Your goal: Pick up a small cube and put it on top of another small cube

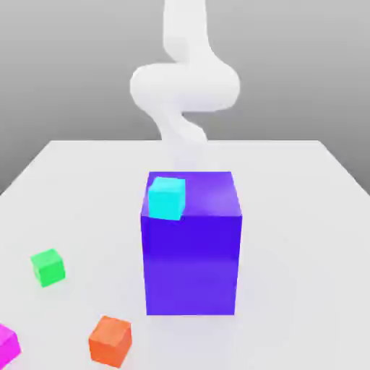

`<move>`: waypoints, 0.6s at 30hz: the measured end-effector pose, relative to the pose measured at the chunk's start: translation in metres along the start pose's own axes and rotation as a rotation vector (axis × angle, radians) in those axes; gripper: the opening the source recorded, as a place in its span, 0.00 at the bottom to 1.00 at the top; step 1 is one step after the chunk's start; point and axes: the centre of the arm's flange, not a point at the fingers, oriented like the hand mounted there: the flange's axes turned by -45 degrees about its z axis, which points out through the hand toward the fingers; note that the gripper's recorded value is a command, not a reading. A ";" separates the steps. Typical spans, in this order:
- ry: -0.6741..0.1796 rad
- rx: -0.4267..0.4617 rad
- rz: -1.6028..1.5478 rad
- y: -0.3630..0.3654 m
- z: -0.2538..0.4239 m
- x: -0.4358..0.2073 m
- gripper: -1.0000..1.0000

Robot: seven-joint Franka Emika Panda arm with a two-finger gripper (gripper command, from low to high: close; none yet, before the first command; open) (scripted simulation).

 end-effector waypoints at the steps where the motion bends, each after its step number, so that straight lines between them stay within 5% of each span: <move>1: -0.026 0.002 0.015 0.009 0.018 0.002 0.50; 18: -0.411 -0.058 0.288 0.171 0.281 -0.069 0.50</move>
